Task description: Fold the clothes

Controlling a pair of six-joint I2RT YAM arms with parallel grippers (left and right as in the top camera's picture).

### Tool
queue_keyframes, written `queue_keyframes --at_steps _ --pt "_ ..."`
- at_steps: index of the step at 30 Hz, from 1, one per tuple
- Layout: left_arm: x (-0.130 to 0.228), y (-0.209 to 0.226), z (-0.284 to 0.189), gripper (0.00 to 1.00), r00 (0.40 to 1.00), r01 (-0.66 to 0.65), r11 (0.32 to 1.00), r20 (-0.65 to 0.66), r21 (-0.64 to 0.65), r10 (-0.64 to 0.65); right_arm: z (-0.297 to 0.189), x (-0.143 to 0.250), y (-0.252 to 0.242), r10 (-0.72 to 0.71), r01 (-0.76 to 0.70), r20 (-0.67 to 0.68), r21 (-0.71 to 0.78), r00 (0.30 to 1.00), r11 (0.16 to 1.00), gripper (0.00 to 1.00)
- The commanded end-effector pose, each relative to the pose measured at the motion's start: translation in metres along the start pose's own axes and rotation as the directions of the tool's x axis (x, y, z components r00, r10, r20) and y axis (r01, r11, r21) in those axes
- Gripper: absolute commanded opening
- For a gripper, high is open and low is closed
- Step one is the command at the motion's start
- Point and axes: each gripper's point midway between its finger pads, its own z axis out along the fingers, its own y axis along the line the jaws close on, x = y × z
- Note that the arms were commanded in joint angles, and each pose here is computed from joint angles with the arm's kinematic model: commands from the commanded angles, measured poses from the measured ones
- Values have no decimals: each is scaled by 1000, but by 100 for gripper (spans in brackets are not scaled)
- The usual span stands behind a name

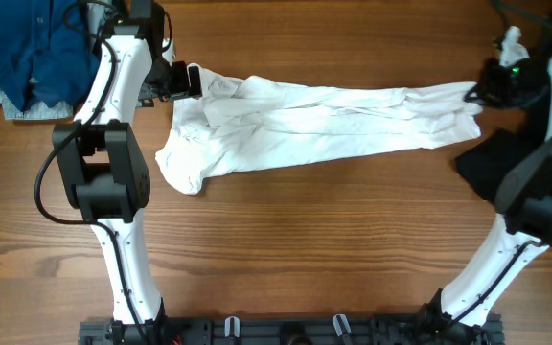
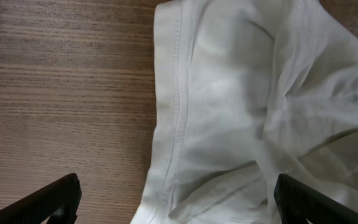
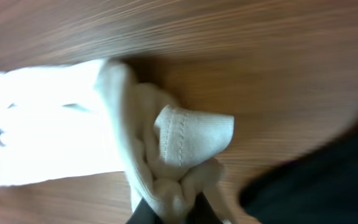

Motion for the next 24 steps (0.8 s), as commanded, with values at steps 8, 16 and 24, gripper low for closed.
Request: queue_keyframes --at_steps 8,16,24 --pt "-5 2 0 100 1000 7 1000 19 13 -8 42 17 151 -219 219 -55 -2 974 976 4" --pt "-6 2 0 100 1000 7 1000 23 14 -7 79 31 219 -305 306 -51 6 951 952 4" --pt "-7 2 0 100 1000 7 1000 27 14 -7 115 46 266 -343 336 -61 -94 938 937 4"
